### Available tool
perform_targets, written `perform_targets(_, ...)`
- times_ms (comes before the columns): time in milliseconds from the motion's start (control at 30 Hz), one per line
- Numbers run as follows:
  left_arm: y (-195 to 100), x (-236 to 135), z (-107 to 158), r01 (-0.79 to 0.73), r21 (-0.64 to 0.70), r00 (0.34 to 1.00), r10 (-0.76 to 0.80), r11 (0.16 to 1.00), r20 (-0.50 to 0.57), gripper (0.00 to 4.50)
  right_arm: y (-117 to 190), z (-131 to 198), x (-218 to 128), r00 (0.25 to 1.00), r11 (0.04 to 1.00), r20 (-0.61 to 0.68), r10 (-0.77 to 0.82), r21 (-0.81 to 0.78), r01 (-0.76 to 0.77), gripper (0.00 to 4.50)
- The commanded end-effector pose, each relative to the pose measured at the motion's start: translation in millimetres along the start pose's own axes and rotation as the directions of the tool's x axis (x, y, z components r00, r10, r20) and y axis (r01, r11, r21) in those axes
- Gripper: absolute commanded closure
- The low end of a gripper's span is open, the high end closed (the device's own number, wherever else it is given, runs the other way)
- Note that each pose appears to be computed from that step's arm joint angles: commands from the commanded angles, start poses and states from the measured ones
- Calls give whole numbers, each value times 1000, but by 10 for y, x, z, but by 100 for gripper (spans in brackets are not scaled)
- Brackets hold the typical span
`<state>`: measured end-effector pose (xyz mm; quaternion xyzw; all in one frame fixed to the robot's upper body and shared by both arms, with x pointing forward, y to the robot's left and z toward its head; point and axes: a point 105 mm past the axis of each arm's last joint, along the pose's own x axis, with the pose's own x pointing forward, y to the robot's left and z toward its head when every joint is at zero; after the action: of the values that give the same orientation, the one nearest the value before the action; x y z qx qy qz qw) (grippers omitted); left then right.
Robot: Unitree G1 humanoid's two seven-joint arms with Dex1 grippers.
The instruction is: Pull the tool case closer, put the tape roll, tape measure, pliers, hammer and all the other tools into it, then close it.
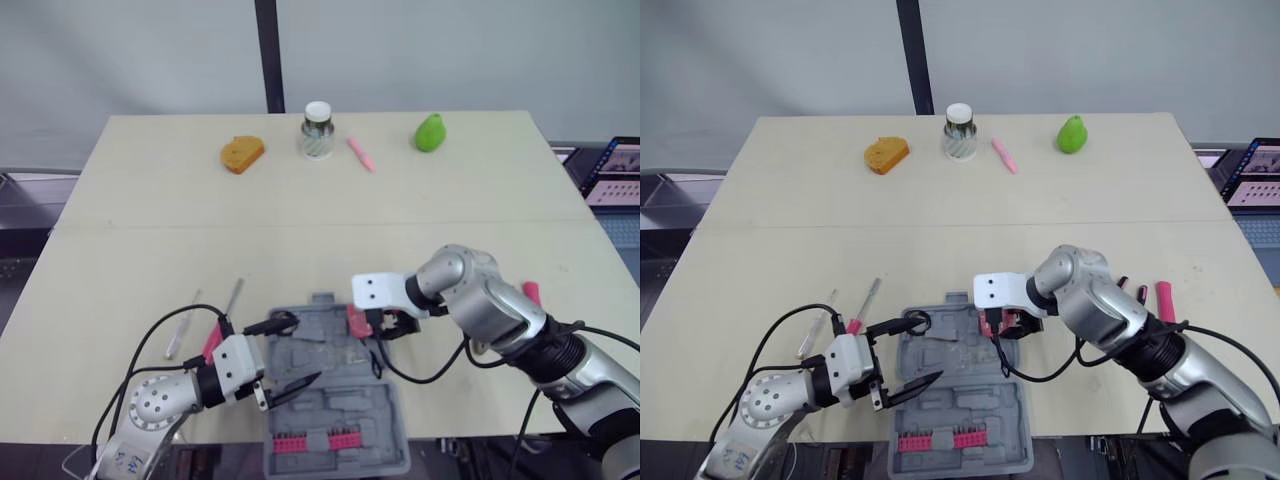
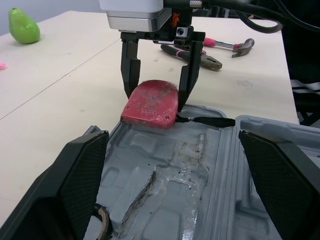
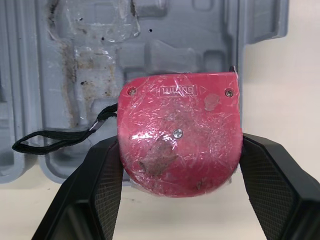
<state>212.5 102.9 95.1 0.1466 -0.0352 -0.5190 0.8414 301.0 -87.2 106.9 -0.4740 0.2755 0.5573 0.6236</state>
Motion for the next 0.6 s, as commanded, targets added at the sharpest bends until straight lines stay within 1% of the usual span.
perform_targets(33, -17, 20, 109, 14, 19, 999, -14, 1000, 39, 0, 10, 68, 11, 1000, 1000, 11, -16, -20, 16, 157)
perform_targets(600, 10, 29, 108, 15, 25, 999, -16, 1000, 38, 0, 11, 140, 123, 998, 996, 35, -58, -70, 60, 157)
